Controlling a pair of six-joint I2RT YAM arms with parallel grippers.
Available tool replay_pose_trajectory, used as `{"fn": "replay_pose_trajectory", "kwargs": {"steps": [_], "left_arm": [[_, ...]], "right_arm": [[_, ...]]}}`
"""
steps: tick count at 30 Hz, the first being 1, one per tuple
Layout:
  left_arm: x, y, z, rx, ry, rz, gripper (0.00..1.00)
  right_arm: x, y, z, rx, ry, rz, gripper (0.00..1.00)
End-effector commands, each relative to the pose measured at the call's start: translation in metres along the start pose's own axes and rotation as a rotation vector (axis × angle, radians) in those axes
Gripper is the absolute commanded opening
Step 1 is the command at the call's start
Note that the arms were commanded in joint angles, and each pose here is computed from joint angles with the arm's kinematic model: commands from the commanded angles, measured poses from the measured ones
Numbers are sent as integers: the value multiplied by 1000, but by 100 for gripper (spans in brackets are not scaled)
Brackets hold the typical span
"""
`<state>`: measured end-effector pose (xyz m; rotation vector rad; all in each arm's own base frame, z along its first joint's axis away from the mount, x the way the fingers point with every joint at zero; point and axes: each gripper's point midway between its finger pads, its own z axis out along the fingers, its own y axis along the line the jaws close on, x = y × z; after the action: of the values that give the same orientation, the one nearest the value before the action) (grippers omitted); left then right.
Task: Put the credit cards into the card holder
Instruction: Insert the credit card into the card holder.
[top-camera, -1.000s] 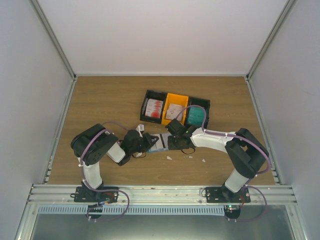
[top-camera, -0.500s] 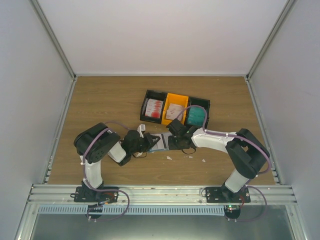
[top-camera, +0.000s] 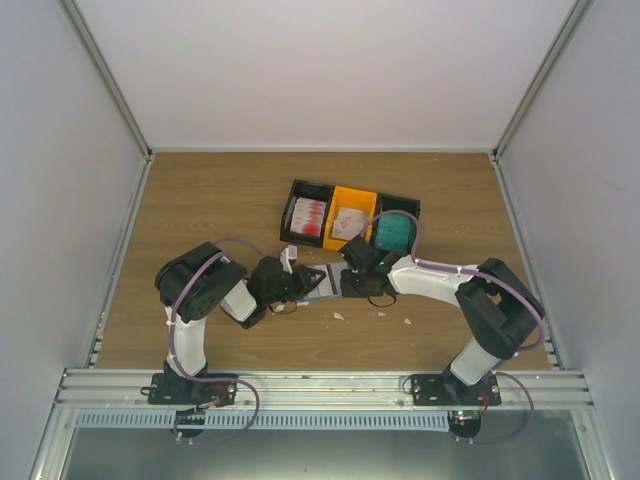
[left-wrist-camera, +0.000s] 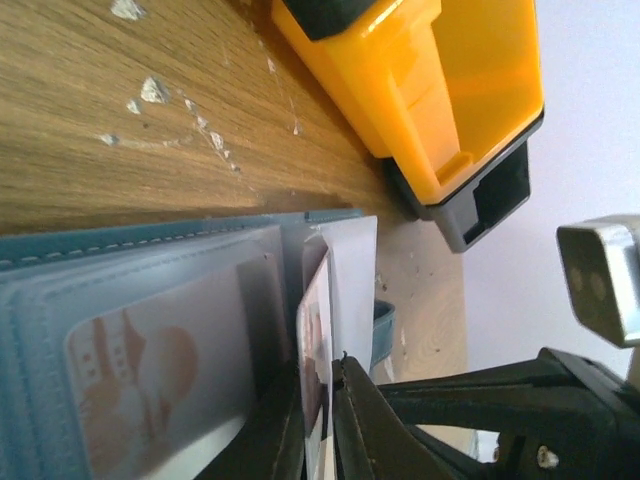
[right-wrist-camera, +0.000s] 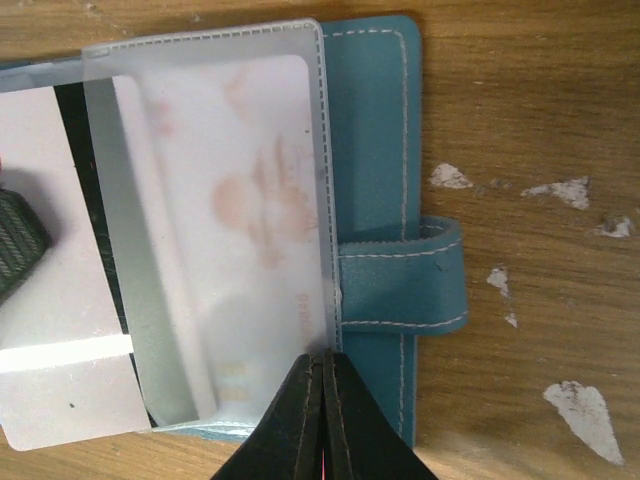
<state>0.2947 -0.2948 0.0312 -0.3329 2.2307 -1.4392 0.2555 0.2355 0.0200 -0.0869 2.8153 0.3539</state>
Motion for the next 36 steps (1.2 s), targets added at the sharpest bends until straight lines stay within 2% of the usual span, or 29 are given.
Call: {"fn": "replay_pose_trajectory", "kwargs": {"steps": [1, 10, 22, 26, 31, 33, 36], "left_arm": [[34, 32, -2, -148, 132, 31, 13], [35, 34, -11, -265, 182, 66, 36], [22, 31, -32, -396, 159, 141, 56], [18, 30, -35, -420, 142, 150, 53], [21, 40, -34, -452, 160, 142, 39], [22, 40, -33, -449, 166, 141, 34], [20, 41, -33, -464, 164, 155, 24]], "right_arm": [[15, -4, 7, -3, 58, -13, 3], [11, -5, 3, -6, 50, -14, 5], [7, -8, 0, -21, 40, -7, 5], [7, -8, 0, -25, 39, -6, 5], [6, -9, -1, -18, 37, -20, 6], [0, -7, -6, -18, 13, -38, 12], [-13, -4, -20, -36, -47, -46, 28]]}}
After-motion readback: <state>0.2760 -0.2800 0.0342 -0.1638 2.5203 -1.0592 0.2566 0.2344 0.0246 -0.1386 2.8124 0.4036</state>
